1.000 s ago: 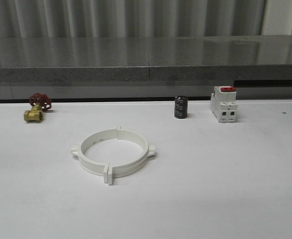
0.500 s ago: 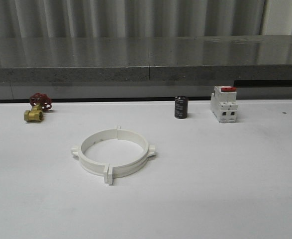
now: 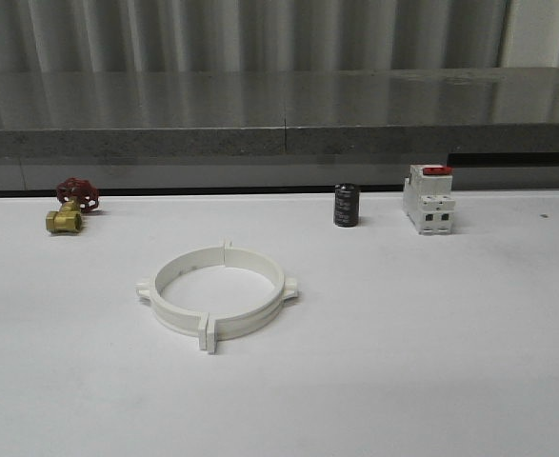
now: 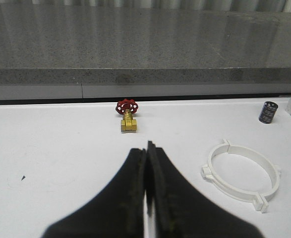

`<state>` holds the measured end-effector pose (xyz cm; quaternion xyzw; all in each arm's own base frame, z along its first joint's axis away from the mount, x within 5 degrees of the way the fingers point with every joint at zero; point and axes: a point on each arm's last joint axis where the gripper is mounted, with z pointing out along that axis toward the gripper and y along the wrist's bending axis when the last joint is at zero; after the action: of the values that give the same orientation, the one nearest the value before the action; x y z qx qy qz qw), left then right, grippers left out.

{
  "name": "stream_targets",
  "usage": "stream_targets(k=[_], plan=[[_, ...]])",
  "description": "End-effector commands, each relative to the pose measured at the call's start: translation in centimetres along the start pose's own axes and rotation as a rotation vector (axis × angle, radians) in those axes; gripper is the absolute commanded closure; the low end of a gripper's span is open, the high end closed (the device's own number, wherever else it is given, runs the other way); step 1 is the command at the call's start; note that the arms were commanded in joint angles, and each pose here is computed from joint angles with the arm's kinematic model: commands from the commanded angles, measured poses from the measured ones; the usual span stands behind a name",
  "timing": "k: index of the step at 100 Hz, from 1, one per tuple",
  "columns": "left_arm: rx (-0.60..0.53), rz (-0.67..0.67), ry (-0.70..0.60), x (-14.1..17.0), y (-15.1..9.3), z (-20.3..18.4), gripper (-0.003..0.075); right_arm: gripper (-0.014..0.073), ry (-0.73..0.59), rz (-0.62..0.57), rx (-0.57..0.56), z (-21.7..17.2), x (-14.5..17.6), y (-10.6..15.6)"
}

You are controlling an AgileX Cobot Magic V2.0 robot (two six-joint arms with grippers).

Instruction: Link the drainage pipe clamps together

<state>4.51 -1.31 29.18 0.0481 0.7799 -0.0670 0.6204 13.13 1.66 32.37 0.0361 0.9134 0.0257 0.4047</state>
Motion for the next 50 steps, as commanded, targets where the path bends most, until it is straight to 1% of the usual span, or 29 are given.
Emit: stream_targets(k=[1,14,30,40,50], plan=[[-0.006,-0.014,-0.094,-1.5,0.0,-0.2,0.0741,0.0661,-0.153,-0.011,-0.020,-1.6,-1.0,-0.2],[-0.006,-0.014,-0.094,-1.5,0.0,-0.2,0.0741,0.0661,-0.344,-0.010,-0.055,-3.4,0.0,-0.8],[-0.006,-0.014,-0.094,-1.5,0.0,-0.2,0.0741,0.0661,-0.551,-0.049,-0.096,-4.6,2.8,-1.3],[-0.006,-0.014,-0.094,-1.5,0.0,-0.2,0.0741,0.0661,-0.636,-0.071,-0.103,-4.4,5.2,-1.5],[-0.006,-0.014,-0.094,-1.5,0.0,-0.2,0.0741,0.0661,-0.667,-0.081,-0.091,-3.4,7.7,-1.9]])
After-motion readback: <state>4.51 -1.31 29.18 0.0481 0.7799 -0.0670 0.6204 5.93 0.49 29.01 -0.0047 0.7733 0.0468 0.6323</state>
